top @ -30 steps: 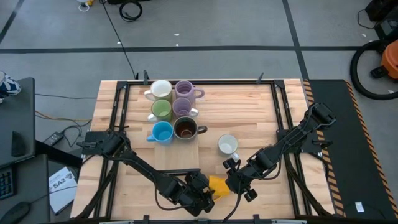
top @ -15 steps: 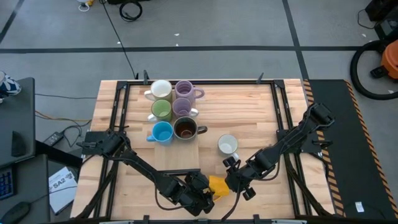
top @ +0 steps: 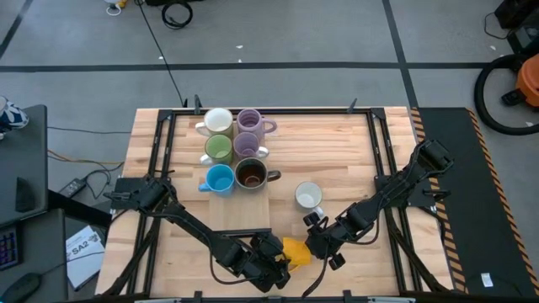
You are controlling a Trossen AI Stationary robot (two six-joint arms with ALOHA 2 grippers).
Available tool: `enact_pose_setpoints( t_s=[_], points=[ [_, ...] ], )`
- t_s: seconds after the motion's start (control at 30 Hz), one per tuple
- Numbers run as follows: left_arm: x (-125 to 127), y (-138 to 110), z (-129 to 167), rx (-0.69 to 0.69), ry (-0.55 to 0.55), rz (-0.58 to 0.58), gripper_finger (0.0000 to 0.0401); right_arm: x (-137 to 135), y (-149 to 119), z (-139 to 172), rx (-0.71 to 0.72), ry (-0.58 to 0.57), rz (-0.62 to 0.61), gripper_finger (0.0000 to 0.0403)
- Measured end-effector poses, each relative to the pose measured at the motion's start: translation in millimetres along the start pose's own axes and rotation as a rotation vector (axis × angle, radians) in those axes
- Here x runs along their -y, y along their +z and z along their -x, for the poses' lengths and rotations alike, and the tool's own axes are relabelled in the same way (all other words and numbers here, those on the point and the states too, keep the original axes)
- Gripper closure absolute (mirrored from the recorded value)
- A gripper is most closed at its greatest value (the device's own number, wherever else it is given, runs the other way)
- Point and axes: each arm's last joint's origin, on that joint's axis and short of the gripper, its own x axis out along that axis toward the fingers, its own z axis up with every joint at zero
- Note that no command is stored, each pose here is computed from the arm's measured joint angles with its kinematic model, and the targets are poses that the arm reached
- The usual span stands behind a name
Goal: Place coffee mugs
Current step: Put the yellow mug on the shelf
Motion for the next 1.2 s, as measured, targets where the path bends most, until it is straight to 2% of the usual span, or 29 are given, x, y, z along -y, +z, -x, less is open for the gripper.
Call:
enact_pose_setpoints(
  t_s=[0.2, 0.7, 0.87, 1.2],
  points=[
    [-0.1, -0.1, 0.0, -0.002, 0.001, -0.001, 0.0216, 2.0, -4.5, -3.1, 0.017, -0.067, -0.004, 0.0222],
    [3.4, 2.4, -0.7, 0.016, -0.034, 0.027, 0.0220, 2.0, -6.3, -6.7, 0.072, -0.069, -0.012, 0.0222],
    [3.6, 2.5, -0.7, 0.019, -0.036, 0.029, 0.0246, 2.0, -6.3, -6.7, 0.073, -0.069, -0.012, 0.0222],
    [4.1, 2.5, -0.6, 0.017, -0.041, 0.030, 0.0323, 2.3, -6.2, -6.8, 0.075, -0.076, -0.013, 0.0222]
  ],
)
